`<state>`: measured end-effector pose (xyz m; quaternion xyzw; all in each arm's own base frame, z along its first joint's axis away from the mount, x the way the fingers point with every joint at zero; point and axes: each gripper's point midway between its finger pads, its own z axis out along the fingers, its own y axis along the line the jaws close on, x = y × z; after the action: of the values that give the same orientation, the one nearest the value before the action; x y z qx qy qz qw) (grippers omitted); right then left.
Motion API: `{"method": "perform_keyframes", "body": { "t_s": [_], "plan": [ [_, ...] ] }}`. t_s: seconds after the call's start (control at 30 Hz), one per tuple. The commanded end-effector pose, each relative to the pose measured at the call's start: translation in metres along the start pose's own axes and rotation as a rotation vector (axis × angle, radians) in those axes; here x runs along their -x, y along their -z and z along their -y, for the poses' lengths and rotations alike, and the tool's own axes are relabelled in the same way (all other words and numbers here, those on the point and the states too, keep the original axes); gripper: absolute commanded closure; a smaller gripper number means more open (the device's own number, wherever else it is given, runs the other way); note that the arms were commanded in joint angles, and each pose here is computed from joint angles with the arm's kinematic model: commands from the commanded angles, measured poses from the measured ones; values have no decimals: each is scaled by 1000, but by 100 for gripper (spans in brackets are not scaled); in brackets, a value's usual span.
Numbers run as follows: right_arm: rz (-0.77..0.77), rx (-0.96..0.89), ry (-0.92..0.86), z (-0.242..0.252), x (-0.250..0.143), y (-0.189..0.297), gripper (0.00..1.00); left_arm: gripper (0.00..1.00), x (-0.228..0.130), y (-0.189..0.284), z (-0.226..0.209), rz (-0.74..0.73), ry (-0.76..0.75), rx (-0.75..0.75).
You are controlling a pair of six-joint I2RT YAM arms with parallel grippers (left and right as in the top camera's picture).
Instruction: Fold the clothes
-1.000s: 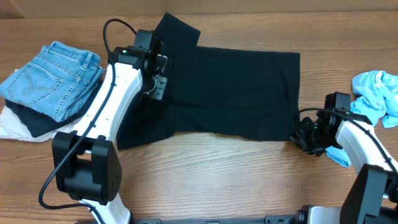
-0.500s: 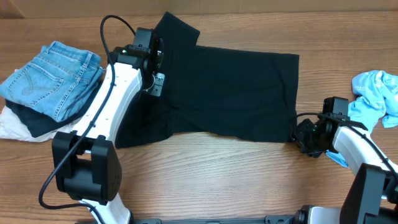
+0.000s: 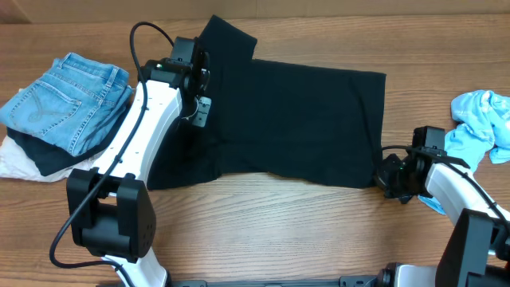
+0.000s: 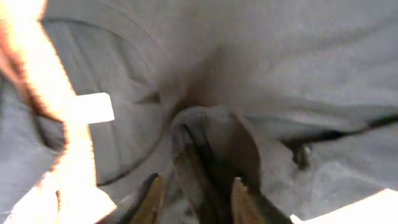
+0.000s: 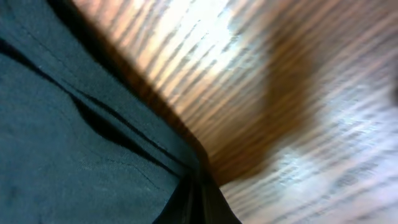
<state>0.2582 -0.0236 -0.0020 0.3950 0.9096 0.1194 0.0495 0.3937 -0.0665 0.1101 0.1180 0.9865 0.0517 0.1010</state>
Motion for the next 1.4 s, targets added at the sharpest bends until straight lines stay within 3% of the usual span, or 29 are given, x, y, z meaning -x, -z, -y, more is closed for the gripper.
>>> {"method": "perform_keyframes", "body": {
  "t_s": [0.0, 0.17, 0.33, 0.4, 0.5, 0.63, 0.77, 0.8, 0.83, 0.9, 0.93, 1.0, 1.2, 1.37],
  "plan": [
    [53, -111, -37, 21, 10, 2, 96, 55, -6, 8, 27, -13, -89, -181],
    [66, -150, -39, 28, 12, 3, 96, 54, -34, -5, 42, -103, -133, -243],
    [69, -148, -38, 28, 12, 3, 96, 67, -60, -14, 47, -190, -159, -269],
    [71, -147, -38, 27, 13, 3, 96, 66, -61, -9, 50, -183, -157, -287],
    [71, -146, -38, 27, 13, 3, 96, 65, -58, -5, 50, -159, -179, -292],
    [71, -147, -38, 27, 13, 3, 96, 94, -39, -19, 45, -83, -206, -245],
    [67, -149, -39, 28, 12, 3, 96, 96, 10, -27, 20, 95, -187, -78],
    [67, -149, -38, 28, 12, 3, 96, 88, 17, -27, 20, 122, -185, -75],
    [64, -151, -39, 28, 11, 3, 96, 73, 26, -27, 19, 155, -182, -71],
    [61, -153, -39, 29, 10, 3, 96, 35, 29, -30, 19, 165, -181, -69],
    [59, -154, -40, 29, 10, 3, 96, 20, 26, -31, 19, 152, -182, -68],
    [57, -156, -40, 29, 9, 3, 96, 18, 16, -33, 16, 108, -180, -55],
    [49, -162, -41, 31, 7, 3, 96, 22, -51, -36, -31, -164, 48, -1],
    [44, -156, -42, 30, 6, 3, 96, 21, -66, -35, -24, -179, 16, -262]
  ]
}}
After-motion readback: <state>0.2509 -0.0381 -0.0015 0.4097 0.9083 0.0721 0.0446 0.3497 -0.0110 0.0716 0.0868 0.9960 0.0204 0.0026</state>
